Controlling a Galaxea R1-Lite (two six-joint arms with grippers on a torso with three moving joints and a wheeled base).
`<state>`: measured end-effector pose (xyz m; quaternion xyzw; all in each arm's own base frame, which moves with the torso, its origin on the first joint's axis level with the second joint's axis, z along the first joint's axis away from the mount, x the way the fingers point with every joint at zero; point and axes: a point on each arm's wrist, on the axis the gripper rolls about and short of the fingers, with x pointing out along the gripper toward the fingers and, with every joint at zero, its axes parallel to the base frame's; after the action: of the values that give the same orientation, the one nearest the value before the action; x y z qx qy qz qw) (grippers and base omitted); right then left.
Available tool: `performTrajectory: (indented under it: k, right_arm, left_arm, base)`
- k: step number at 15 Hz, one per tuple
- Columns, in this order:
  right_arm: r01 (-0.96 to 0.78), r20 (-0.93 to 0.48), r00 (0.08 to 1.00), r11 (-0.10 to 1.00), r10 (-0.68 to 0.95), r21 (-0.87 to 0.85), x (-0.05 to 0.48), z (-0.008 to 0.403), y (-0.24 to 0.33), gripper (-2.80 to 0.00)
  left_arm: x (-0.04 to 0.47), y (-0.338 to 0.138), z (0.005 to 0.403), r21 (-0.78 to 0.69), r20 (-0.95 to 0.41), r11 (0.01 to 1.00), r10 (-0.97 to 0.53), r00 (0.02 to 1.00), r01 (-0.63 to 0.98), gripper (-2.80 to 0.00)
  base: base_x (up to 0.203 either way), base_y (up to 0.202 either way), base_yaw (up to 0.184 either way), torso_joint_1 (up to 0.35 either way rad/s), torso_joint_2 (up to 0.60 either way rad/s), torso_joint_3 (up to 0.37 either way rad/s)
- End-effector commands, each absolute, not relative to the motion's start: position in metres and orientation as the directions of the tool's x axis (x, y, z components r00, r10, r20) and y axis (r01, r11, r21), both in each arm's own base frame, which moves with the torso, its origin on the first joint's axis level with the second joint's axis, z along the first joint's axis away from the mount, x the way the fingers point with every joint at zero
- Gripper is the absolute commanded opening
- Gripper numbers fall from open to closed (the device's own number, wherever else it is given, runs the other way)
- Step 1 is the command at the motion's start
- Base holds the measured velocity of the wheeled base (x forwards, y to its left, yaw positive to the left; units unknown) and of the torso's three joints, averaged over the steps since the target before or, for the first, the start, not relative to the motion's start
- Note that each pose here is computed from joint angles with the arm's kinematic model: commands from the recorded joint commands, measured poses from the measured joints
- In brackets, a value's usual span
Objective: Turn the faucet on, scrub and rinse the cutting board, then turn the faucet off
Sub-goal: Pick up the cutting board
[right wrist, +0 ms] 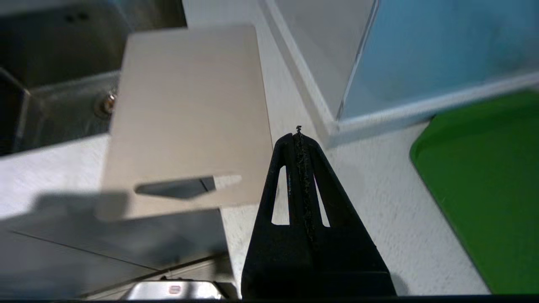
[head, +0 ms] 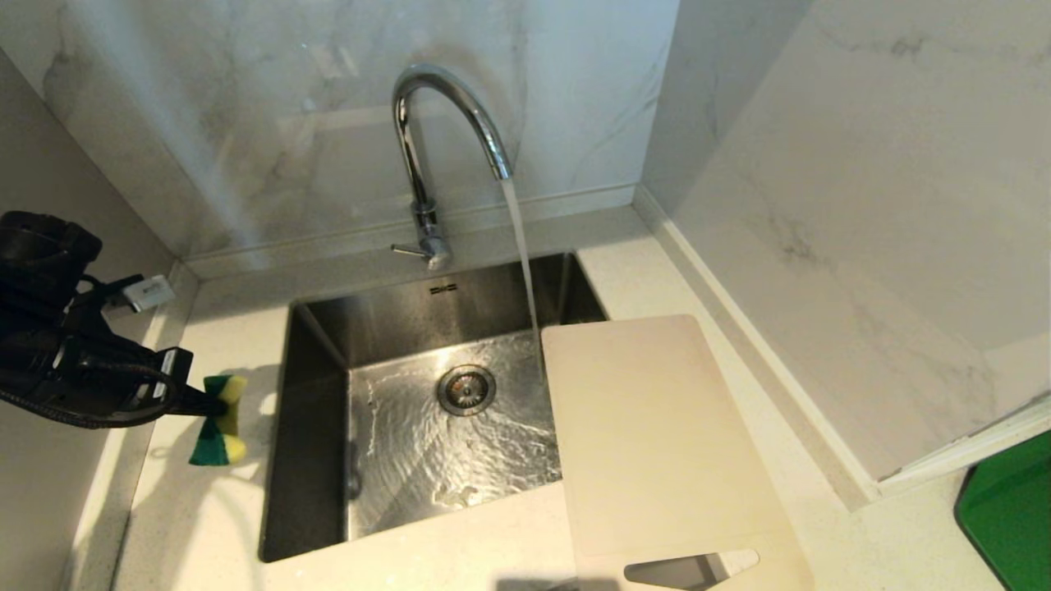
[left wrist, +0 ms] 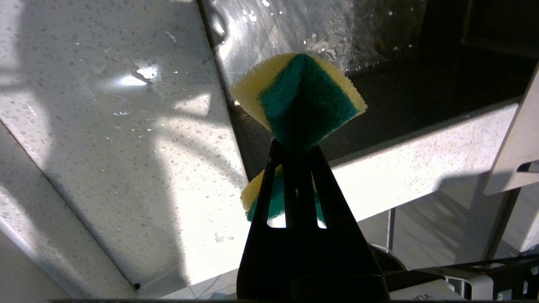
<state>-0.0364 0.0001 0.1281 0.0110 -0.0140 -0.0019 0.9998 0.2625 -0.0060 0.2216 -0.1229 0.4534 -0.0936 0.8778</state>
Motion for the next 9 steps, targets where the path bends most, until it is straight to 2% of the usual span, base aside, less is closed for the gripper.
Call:
performTrajectory:
  k: [1,5,7,9]
  right_arm:
    - [0.001,-0.011,1.000,0.999,-0.001,0.037,-0.027,0.198,0.000,-2.80]
    - [-0.058,-0.071,0.996,0.998,0.058,0.004,-0.001,0.295,0.001,-2.80]
    - [-0.116,-0.237,0.966,0.992,0.101,-0.049,0.018,0.308,0.002,-2.80]
    - [-0.156,-0.320,0.939,0.984,0.122,-0.082,0.031,0.312,0.003,-2.80]
  left_arm:
    - [0.265,-0.006,0.218,-0.306,-0.782,0.951,-0.280,0.557,0.049,-2.80]
    - [0.275,-0.005,0.220,-0.306,-0.798,0.951,-0.273,0.538,0.029,-2.80]
    - [0.278,-0.005,0.218,-0.307,-0.801,0.951,-0.275,0.531,0.029,-2.80]
    - [0.279,-0.005,0.218,-0.309,-0.800,0.951,-0.277,0.532,0.030,-2.80]
  base:
    - [0.000,0.000,0.000,0.000,0.00,0.000]
    - [0.000,0.000,0.000,0.000,0.00,0.000]
    - [0.000,0.000,0.000,0.000,0.00,0.000]
    - [0.000,0.000,0.000,0.000,0.00,0.000]
